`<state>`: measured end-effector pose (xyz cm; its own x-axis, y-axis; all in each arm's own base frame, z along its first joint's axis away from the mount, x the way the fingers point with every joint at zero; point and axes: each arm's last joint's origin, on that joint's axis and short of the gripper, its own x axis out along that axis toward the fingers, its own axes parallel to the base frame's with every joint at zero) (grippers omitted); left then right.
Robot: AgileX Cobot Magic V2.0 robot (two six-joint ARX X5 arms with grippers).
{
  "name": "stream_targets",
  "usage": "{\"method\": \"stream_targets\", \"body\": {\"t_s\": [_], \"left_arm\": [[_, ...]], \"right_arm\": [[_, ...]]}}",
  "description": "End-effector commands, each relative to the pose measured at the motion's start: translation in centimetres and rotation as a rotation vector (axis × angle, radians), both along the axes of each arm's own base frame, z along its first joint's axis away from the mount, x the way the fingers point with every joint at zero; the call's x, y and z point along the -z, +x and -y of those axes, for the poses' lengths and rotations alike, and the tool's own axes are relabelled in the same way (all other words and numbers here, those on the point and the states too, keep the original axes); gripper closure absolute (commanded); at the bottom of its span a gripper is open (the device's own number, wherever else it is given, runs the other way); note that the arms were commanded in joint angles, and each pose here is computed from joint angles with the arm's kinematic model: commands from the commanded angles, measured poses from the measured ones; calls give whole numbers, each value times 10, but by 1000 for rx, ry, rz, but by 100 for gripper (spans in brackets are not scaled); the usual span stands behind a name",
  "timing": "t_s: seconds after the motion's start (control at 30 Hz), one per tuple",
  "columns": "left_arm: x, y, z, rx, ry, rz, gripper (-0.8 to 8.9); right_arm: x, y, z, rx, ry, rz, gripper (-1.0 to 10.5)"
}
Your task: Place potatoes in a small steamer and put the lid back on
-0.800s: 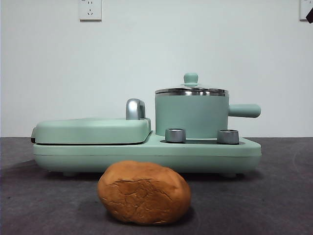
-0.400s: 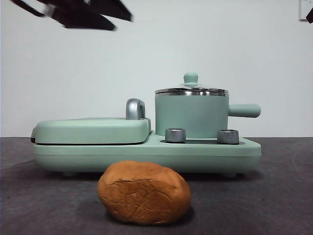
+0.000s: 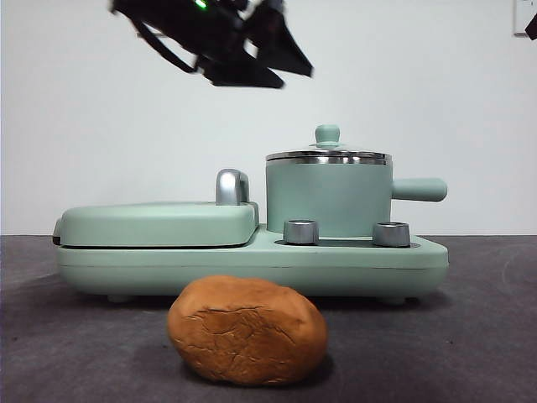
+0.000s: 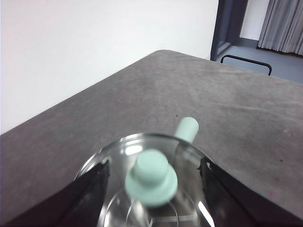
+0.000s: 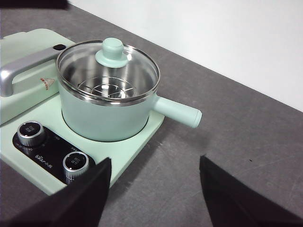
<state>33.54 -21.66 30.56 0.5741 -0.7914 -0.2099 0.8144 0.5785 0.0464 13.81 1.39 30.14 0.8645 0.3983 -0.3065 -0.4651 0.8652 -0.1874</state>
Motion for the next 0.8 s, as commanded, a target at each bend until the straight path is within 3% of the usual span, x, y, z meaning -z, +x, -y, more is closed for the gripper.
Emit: {"method": "stream_targets", "body": {"t_s": [0.03, 0.3, 0.73, 0.8], "left_arm": [[5, 15, 18, 19, 6, 16, 509], [29, 43, 43, 33, 24, -13, 509], [54, 49, 51, 40, 57, -53, 512], [54, 49, 51, 40, 57, -53, 553]], "right_arm": [[-5, 0, -1, 0, 16, 11, 652], [-5, 0, -1, 0, 16, 11, 652], [-5, 0, -1, 0, 16, 11, 652], [-5, 0, -1, 0, 16, 11, 652]]}}
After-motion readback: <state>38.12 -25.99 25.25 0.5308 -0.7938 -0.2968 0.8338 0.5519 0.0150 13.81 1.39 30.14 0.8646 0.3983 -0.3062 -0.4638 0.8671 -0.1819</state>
